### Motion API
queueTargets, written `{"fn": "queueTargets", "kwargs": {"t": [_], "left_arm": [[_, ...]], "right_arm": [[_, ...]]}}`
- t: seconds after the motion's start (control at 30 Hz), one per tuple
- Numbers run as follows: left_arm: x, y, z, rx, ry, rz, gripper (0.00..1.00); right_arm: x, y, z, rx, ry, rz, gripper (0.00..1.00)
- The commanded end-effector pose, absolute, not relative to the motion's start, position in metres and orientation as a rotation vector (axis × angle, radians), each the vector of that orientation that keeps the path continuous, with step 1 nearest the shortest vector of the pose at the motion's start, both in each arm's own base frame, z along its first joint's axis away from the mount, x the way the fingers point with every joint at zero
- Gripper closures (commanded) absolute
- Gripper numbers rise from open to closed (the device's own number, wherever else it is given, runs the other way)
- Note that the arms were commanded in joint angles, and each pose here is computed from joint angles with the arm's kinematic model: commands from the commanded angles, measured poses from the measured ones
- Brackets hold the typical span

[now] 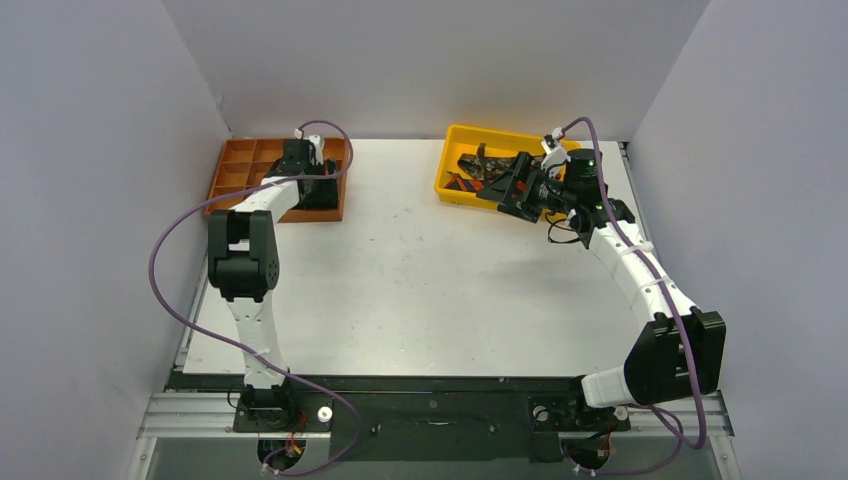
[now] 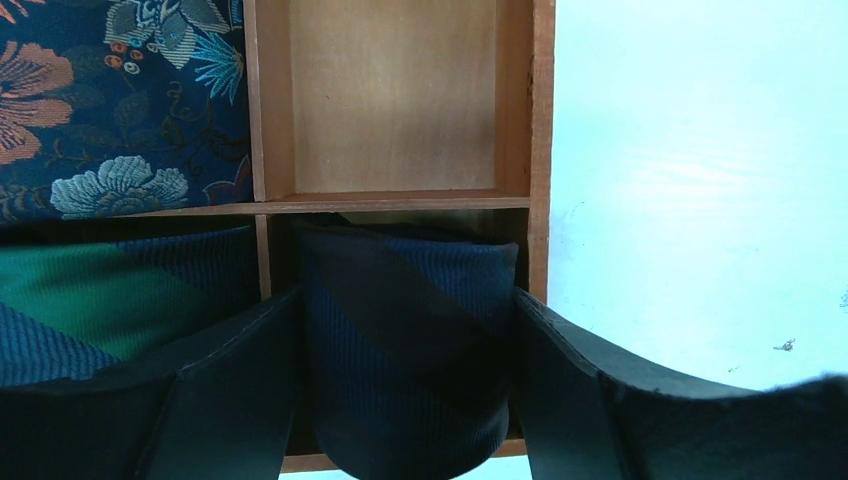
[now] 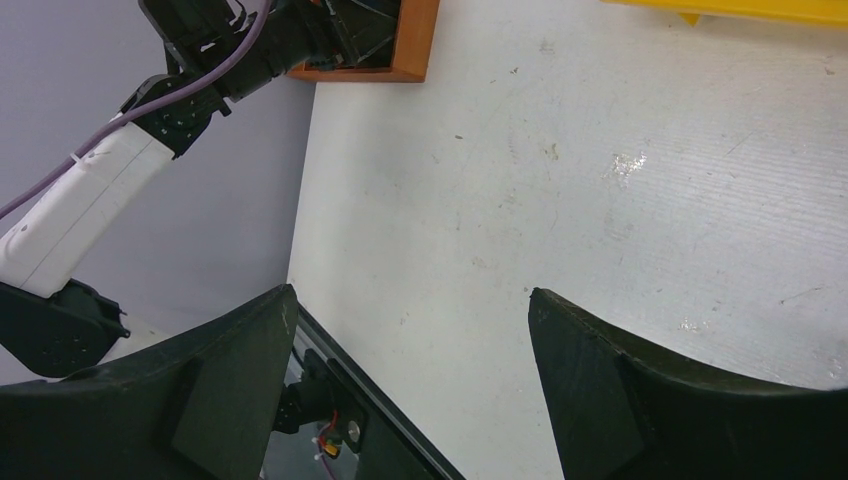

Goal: Roll the ties
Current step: Place the tie in the storage box, then reset both arms

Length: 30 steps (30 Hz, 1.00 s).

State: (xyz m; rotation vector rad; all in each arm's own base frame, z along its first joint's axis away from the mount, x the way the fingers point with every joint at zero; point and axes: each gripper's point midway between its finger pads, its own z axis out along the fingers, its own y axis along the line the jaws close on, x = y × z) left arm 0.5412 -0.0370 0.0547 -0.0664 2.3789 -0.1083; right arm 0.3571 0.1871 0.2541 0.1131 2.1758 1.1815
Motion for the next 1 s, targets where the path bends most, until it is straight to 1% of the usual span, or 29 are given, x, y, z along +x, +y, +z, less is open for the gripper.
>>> {"fn": "queueTargets", "kwargs": {"t": [0.0, 0.1, 0.53, 0.67, 0.77, 0.83, 0.87, 0.97], "left_arm": [[0.561, -0.032, 0.107, -0.056, 2.25, -0.074, 0.3], [0.562, -0.029, 0.115, -0.061, 2.234, -0.056, 0.28], [0.566, -0.026, 0.143, -0.064, 2.183, -0.048, 0.24], [0.568, -0.025, 0.16, -0.055, 2.147, -0.046, 0.22], [0.568, -0.025, 0.174, -0.042, 2.125, -0.051, 0.17], [0.567, -0.027, 0.189, -0.027, 2.107, -0.061, 0.08], [0.566, -0.026, 0.199, -0.017, 2.101, -0.059, 0.0], [0.561, -0.028, 0.222, 0.004, 2.089, -0.067, 0.03]], "right_arm": [[0.36, 0.188, 0.274, 0.08, 2.103, 1.202, 0.19], [0.36, 0.188, 0.275, 0.082, 2.1, 1.206, 0.19], [0.361, 0.188, 0.274, 0.082, 2.099, 1.207, 0.19], [0.361, 0.188, 0.276, 0.071, 2.095, 1.204, 0.19], [0.362, 0.186, 0.276, 0.05, 2.096, 1.184, 0.19], [0.362, 0.183, 0.275, 0.035, 2.1, 1.16, 0.19], [0.362, 0.182, 0.273, 0.02, 2.107, 1.141, 0.19], [0.365, 0.174, 0.276, -0.019, 2.106, 1.078, 0.19]]}}
